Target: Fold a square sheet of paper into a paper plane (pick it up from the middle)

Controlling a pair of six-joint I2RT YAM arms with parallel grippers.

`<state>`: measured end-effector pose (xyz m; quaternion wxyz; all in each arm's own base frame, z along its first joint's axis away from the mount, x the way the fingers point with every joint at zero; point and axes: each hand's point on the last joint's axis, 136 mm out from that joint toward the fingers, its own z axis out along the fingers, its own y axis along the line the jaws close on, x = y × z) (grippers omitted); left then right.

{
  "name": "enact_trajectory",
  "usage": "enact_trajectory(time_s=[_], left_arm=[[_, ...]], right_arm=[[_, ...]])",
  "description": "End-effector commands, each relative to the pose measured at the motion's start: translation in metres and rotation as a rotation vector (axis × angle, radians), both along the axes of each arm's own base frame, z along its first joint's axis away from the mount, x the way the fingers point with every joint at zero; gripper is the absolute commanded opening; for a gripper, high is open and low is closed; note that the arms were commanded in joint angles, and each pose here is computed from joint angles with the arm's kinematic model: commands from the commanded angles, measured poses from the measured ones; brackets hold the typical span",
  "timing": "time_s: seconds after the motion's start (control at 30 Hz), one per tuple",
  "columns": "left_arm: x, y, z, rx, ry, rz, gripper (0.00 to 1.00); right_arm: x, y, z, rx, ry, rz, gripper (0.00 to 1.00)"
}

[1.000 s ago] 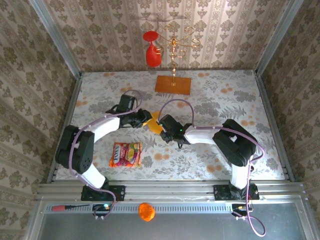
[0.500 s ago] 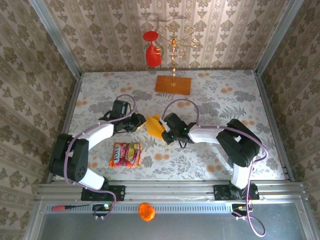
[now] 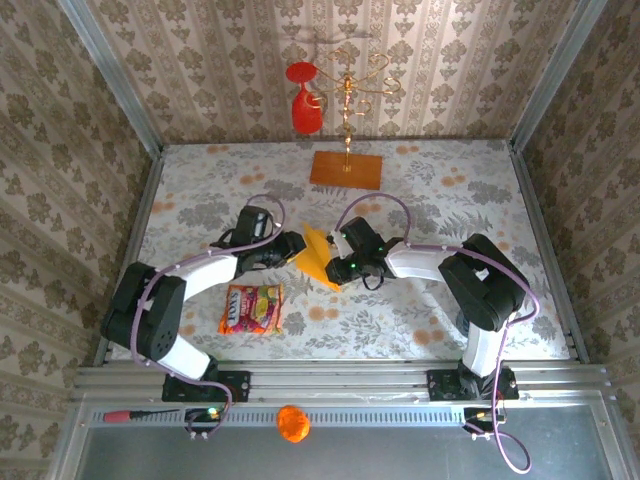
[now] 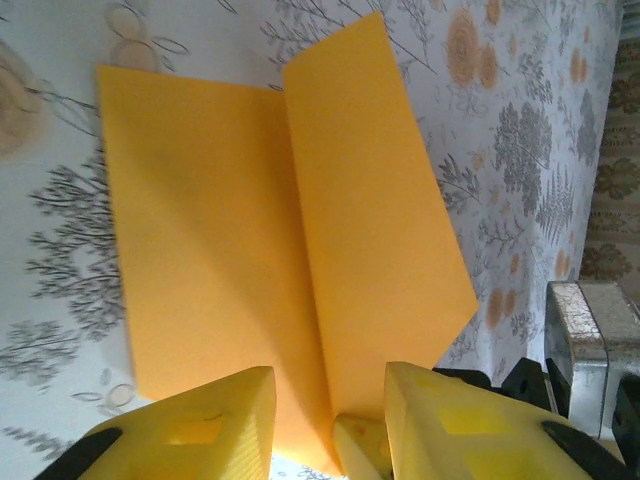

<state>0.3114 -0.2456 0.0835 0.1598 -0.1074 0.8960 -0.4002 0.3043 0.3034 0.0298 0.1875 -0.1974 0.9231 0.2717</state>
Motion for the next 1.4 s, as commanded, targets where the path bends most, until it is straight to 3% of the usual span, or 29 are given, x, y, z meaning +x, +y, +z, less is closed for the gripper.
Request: enact_trajectory(time_s=[0.0,0.53,1.03,1.37], left_arm=[[-0.005,-0.013,-0.004,-0.038,0.004,-0.027,0.35],[-0.009,-0.044,-0.009,-0.110,0.006,-0.127,0.28],[0.004,-0.066,-0.013,-0.137,0.010,-0.170,0.21],[0.006,-0.061,-0.023,-0.097,0.030,-0.150,0.19]], right_arm=[[-0.013,-0.001,-0.010,0.014,0.102,0.003,0.14],[-0.015,-0.002,-0.019,0.094,0.238,-0.007,0.12],[-0.014,-0.005,-0.016,0.119,0.256,-0.008,0.14],[-0.014,-0.007,0.000,0.146,0.231,-0.005,0.26]])
